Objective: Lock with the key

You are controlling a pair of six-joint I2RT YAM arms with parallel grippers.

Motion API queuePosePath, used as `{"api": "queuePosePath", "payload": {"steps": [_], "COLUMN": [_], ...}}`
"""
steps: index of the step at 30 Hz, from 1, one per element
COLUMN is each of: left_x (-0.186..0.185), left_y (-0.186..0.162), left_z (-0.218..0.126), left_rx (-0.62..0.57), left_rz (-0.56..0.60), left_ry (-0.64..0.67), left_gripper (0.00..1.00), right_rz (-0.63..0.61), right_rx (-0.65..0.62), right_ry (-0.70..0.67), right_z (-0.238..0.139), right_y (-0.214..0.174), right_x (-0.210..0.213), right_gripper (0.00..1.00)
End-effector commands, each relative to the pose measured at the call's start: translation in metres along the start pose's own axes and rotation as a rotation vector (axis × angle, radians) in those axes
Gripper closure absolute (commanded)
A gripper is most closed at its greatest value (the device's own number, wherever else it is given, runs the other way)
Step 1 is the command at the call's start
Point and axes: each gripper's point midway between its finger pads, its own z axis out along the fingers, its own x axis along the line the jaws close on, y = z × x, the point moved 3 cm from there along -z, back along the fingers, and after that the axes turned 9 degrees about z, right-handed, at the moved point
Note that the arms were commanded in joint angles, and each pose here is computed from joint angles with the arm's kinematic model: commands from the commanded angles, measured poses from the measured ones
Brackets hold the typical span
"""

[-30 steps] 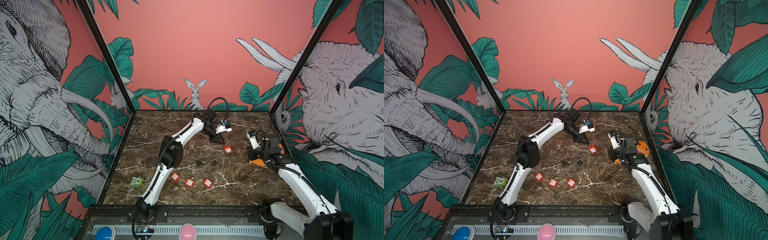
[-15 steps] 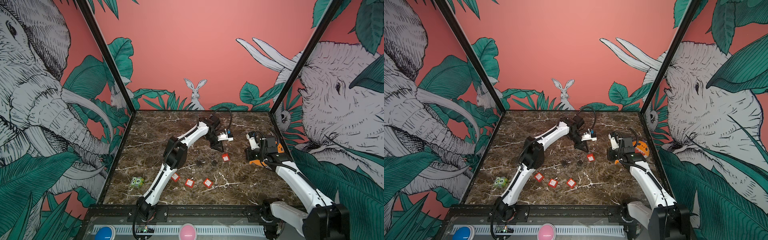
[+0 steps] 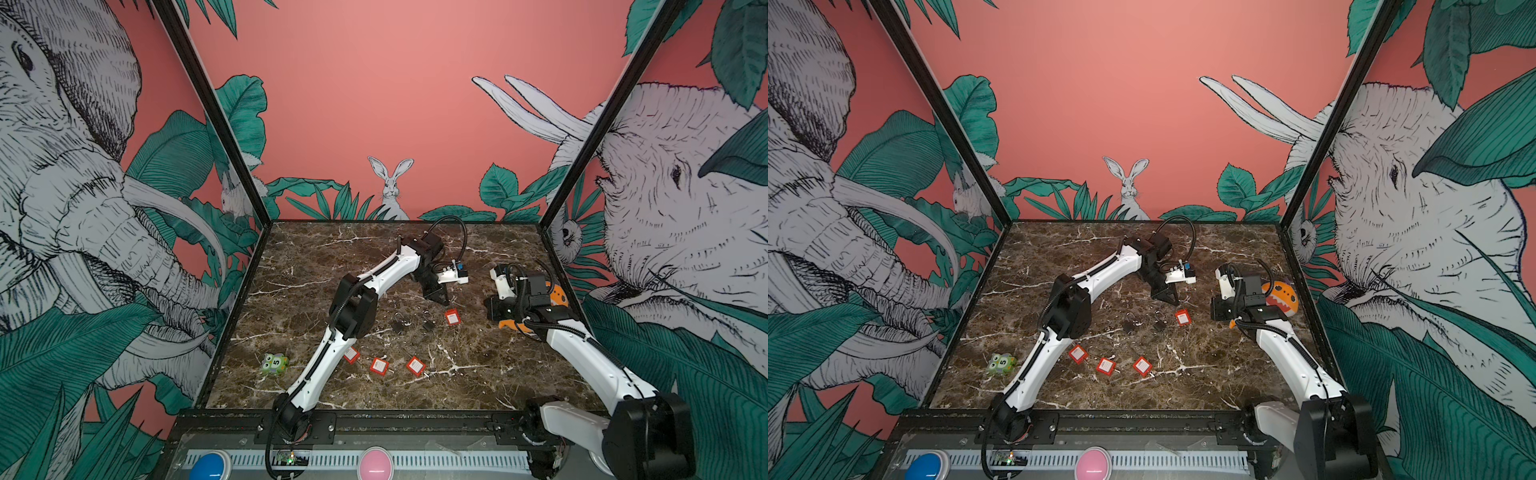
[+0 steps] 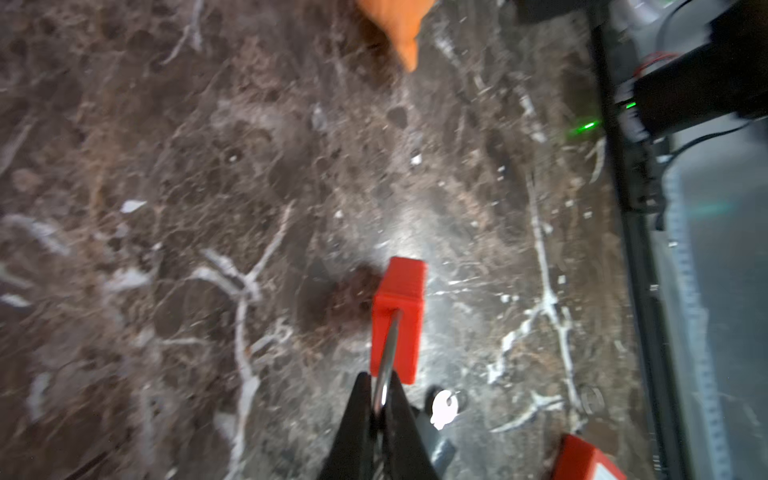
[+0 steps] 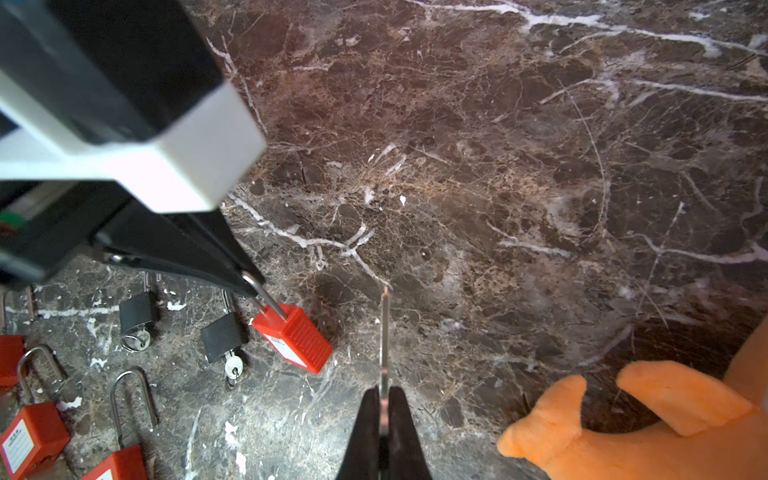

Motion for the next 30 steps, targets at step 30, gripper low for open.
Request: {"api": "queuePosePath", "payload": {"steps": [30], "left_x": [0.054], "left_y": [0.029], "left_z": [-0.109], "left_rx": [-0.306], "left_rz": [-0.102], "left_ry": [0.498], "left_gripper": [0.63], "right_rz": [0.103], "right_rx": [0.155], "right_ry": [0.118], "right_z": [0.037], "right_y": [-0.023], "right_x": [0.023], "right_gripper": [1.0]}}
